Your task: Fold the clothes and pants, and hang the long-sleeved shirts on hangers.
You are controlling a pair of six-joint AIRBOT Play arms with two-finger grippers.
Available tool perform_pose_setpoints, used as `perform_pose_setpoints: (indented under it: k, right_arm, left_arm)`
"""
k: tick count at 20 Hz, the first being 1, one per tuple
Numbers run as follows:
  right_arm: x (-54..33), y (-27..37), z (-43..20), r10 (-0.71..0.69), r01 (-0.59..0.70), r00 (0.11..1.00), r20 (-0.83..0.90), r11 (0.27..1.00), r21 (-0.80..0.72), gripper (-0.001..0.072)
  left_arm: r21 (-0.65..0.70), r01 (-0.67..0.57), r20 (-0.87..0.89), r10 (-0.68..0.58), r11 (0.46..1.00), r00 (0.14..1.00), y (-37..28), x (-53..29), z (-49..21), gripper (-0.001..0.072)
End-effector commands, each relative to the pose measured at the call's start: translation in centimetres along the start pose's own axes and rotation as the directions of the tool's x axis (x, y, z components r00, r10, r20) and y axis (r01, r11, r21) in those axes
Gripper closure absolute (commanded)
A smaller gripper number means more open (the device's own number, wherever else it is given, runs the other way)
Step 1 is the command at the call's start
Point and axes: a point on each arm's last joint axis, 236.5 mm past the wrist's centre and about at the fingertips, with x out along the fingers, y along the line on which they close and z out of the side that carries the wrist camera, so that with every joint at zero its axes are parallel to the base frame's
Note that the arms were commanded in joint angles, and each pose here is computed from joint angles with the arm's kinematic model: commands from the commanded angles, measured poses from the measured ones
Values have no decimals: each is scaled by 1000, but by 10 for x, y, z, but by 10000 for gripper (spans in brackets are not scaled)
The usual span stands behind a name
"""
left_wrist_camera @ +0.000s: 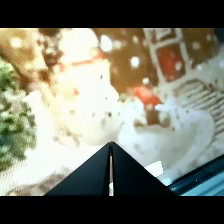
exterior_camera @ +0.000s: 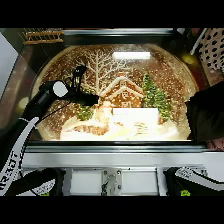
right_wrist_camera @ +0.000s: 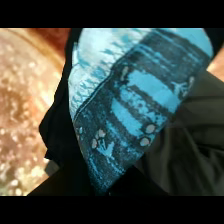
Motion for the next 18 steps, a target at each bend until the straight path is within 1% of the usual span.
perform_pose_setpoints:
  k: [1,4,9,12,13,14,15,16,18]
  right_arm:
    - [-21,-30,-14,-96,98,994,-48,993,63,695]
    - [-29,-43,-50,-154,167,980,-127,981,99,694]
    - [-27,-51,-121,-163,198,954,-252,972,123,692]
    - [-27,-56,-144,-171,216,938,-301,969,122,679]
    - [-28,-56,-149,-170,218,932,-321,968,121,571]
    - [-30,-57,-154,-172,224,924,-342,967,117,333]
    - [-33,-58,-160,-178,232,913,-368,967,109,190]
    - [-37,-62,-168,-195,250,896,-399,964,90,173]
    - [-55,-85,-167,-309,335,866,-394,942,-1,179]
  left_arm:
    - [-1,1,-3,-1,1000,1000,0,0,-1,698]
    - [0,1,-2,-1,1000,1000,0,0,-1,698]
    - [0,1,-13,-1,1000,1000,0,0,-3,698]
    - [1,1,-30,-1,1000,1000,0,0,-7,698]
    - [1,1,-36,-1,1000,999,0,0,-9,698]
    - [1,1,-38,-1,1000,999,0,0,-9,698]
    - [1,1,-37,-1,1000,999,0,0,-9,698]
    - [1,1,-37,-1,1000,999,0,0,-9,698]
    - [1,1,-38,-1,1000,999,0,0,-9,698]
